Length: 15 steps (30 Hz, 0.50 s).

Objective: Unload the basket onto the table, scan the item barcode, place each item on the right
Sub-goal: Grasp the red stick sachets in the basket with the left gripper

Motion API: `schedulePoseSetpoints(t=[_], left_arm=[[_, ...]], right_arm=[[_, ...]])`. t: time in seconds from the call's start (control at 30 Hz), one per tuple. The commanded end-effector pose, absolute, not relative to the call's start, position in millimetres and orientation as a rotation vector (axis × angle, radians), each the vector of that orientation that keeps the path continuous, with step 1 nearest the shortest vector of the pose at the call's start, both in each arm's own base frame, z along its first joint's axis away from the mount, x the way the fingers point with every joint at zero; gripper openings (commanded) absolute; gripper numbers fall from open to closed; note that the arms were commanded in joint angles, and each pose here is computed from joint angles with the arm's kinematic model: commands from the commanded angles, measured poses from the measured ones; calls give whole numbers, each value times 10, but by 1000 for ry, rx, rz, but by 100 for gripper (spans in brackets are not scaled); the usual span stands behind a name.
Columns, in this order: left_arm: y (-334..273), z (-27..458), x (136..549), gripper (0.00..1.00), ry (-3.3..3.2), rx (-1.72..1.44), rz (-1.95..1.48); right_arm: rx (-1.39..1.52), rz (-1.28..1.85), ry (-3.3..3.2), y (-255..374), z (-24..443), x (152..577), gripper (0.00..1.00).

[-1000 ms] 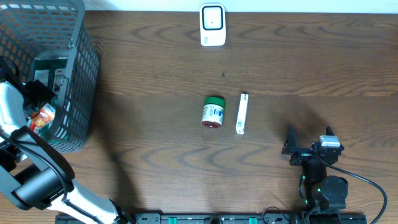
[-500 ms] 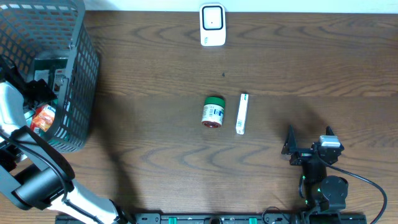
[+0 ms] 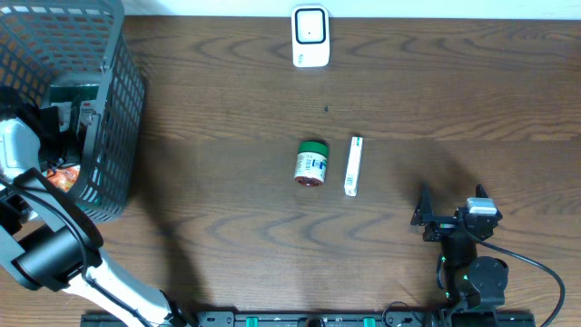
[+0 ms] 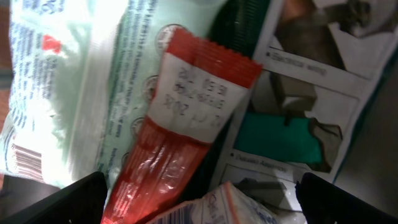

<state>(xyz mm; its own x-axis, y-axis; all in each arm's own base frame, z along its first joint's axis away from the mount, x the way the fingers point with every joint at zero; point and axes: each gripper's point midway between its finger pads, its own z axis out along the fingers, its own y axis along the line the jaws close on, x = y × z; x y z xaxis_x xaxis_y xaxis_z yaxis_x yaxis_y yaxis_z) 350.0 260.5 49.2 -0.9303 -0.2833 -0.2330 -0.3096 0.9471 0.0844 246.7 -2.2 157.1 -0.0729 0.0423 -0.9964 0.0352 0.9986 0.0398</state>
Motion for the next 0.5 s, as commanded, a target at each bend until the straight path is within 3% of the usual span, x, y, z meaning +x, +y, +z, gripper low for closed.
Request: schedulePoseSetpoints(t=[0.0,0.47], left_arm=[[2546,457,3498,98,2915,-284,145],[2657,337,3286,98,2970,-370,210]], right_arm=[[63,22,1647,0,1562,2466,99],[63,22,1647,0,1562,2466,99]])
